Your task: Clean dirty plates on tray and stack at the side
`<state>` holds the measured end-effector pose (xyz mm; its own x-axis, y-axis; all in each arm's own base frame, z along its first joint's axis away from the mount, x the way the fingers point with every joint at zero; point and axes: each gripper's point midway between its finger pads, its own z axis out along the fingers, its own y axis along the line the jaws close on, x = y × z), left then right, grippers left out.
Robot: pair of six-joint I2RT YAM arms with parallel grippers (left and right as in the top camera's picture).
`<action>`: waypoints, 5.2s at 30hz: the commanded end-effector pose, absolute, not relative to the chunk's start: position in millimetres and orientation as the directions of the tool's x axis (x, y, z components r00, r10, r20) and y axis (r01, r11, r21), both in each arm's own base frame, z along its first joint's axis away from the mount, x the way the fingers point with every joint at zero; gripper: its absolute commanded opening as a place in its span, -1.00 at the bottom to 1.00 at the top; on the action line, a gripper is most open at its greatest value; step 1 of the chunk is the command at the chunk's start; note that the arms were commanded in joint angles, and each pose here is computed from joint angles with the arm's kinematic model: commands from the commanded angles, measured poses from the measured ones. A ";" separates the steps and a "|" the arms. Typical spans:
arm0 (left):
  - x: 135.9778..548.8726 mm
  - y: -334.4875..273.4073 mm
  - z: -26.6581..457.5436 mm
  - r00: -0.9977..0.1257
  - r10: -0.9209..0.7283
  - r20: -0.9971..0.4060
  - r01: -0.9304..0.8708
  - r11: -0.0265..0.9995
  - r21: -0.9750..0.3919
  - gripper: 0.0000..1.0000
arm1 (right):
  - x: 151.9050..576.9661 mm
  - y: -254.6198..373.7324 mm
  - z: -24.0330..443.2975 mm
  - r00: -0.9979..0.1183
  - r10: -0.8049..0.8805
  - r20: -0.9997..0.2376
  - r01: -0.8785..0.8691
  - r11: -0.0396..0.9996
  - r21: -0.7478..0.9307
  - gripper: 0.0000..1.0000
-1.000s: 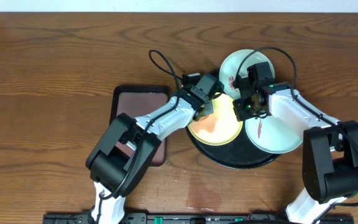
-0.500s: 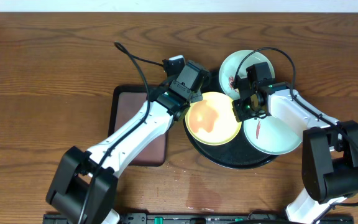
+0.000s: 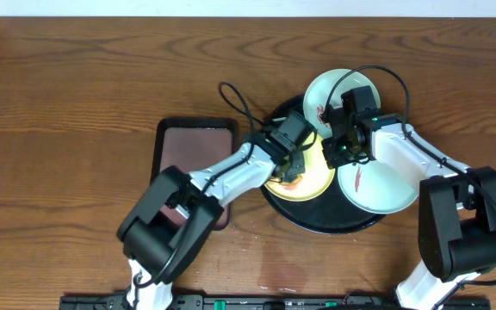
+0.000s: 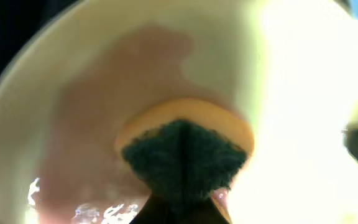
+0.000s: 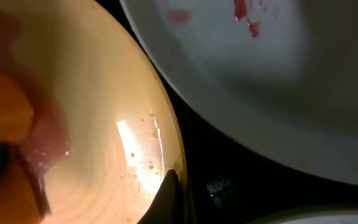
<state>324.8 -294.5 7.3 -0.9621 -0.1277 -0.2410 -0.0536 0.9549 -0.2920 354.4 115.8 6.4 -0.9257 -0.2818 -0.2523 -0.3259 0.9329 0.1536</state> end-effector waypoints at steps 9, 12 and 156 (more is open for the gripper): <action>336.3 -211.1 3.5 -0.916 -0.135 -0.377 -0.173 0.983 0.069 -0.85 | 352.2 109.8 1.9 -0.930 -0.287 -0.231 -0.320 0.940 0.122 -0.98; 344.2 -186.0 28.7 -0.875 -0.110 -0.471 -0.212 0.963 0.168 -0.85 | 352.3 109.9 1.9 -0.930 -0.287 -0.231 -0.320 0.939 0.122 -0.98; 287.7 -25.1 165.6 -0.694 -0.564 -0.448 -0.615 0.788 -0.038 -0.85 | 473.9 -18.1 71.3 -0.789 0.226 -0.570 0.215 0.973 0.088 0.54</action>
